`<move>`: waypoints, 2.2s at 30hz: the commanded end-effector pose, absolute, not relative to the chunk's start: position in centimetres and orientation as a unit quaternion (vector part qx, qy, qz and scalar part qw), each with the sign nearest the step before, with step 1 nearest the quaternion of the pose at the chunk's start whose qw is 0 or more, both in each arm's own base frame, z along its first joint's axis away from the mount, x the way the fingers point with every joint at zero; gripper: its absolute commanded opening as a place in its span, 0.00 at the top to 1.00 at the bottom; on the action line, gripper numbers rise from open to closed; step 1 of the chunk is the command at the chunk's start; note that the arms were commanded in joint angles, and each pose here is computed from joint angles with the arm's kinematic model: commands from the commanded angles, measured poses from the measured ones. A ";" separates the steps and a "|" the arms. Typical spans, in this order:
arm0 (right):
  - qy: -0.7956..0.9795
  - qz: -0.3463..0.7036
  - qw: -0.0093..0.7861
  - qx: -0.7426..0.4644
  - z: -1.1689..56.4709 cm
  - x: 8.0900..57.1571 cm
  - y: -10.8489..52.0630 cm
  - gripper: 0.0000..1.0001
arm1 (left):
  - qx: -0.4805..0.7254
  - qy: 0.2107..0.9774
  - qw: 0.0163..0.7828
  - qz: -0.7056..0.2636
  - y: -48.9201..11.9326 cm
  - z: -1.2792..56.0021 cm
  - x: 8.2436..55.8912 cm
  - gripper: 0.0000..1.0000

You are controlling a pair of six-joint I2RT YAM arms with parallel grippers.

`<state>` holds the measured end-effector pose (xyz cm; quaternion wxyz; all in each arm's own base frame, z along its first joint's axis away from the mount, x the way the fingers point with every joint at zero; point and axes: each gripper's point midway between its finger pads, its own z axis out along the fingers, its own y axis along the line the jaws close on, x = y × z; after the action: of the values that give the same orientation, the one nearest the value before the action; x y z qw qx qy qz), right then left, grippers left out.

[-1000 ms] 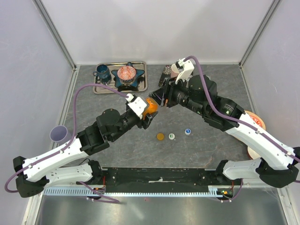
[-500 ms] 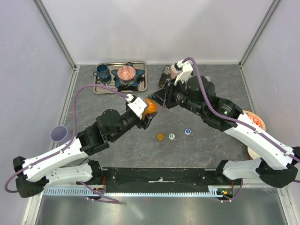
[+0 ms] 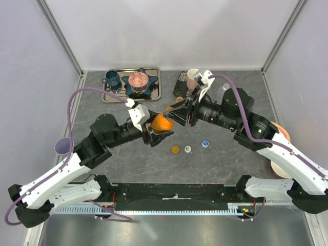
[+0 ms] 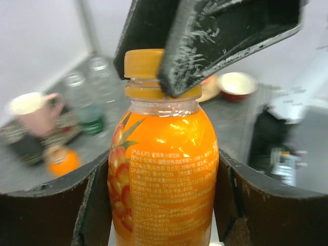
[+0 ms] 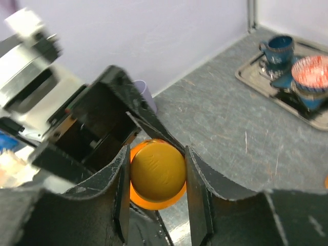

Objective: Unscrew the bottle caps

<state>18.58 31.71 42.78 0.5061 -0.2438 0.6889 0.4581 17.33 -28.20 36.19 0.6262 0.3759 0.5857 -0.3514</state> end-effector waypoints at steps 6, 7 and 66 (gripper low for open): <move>0.507 0.566 0.443 -0.476 45.2 7.3 30.7 1.00 | 0.487 0.420 0.403 -0.652 -29.7 42.2 7.8 0.64; 0.497 0.570 0.442 -0.482 45.3 6.8 30.5 1.00 | 0.494 0.423 0.364 -0.667 -29.8 41.6 7.4 0.64; 0.910 0.229 0.280 -0.200 2.1 24.4 37.9 0.45 | 0.130 0.642 0.690 -0.308 -13.6 33.9 17.4 0.60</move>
<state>24.72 37.68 2.64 0.2864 -0.2039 0.9060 0.2356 17.12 -13.88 33.91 0.6800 0.1208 0.6459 -0.3252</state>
